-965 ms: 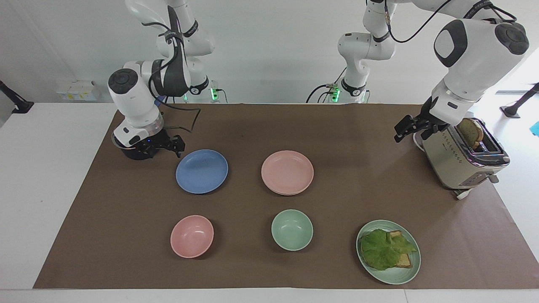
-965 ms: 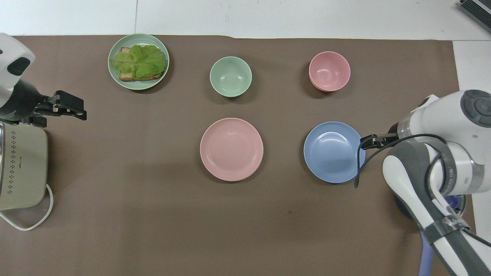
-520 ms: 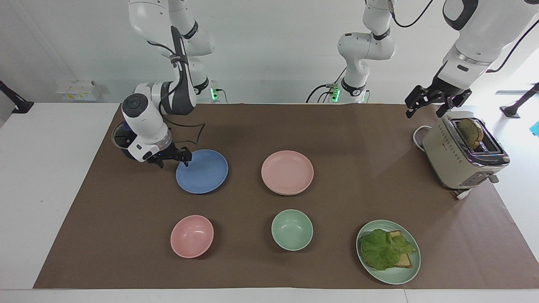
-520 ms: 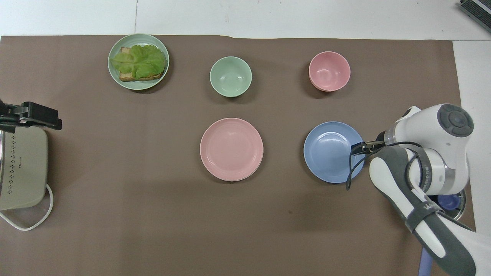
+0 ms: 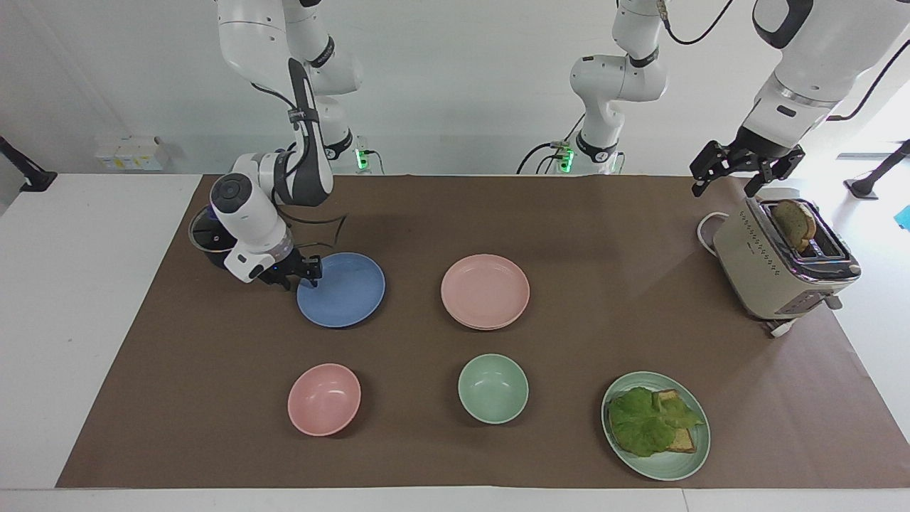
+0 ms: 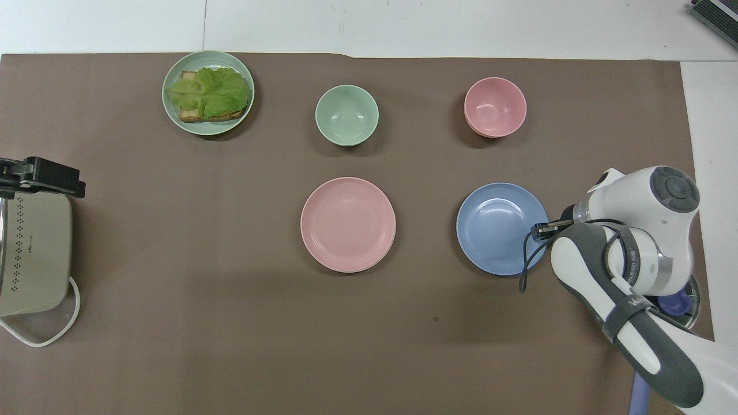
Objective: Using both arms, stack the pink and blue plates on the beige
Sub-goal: 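Grasp the blue plate rim with the right gripper, then lift the blue plate and carry it over the pink plate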
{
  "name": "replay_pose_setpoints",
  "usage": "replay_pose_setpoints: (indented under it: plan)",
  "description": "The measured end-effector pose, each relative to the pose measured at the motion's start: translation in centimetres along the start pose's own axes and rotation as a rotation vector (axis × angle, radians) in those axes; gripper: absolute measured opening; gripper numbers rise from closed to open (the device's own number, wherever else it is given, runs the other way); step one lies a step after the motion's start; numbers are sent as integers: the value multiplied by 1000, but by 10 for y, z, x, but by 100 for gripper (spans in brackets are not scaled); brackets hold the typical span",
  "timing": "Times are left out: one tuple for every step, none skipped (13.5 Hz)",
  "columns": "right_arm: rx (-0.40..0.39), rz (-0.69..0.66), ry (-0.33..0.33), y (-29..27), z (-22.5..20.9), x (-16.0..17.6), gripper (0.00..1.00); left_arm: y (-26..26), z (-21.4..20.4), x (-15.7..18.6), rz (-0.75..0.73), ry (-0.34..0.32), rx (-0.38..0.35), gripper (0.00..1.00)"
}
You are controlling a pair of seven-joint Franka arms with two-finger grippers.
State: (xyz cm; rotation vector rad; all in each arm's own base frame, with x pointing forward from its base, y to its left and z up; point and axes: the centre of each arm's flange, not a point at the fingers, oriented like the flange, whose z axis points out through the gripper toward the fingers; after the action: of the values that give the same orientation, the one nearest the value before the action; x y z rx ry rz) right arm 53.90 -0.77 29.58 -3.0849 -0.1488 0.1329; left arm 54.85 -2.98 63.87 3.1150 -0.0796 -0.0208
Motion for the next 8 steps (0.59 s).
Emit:
replay_pose_setpoints:
  plan:
    - [3,7,1,3,0,0,37,0,0,0,0,0,0,100]
    - [7,14,2,4,0,0,28,0,0,0,0,0,0,100]
    - [9,18,4,3,-1,0,16,0,0,0,0,0,0,100]
    - [14,21,12,2,-6,2,8,0,0,0,0,0,0,100]
    - [15,19,14,1,-11,4,8,0,0,0,0,0,0,100]
    - [18,18,5,1,-17,5,8,0,0,0,0,0,0,100]
    - [22,16,-5,0,-26,9,5,0,0,0,0,0,0,100]
    - [26,13,-12,-1,-41,14,5,0,0,0,0,0,0,100]
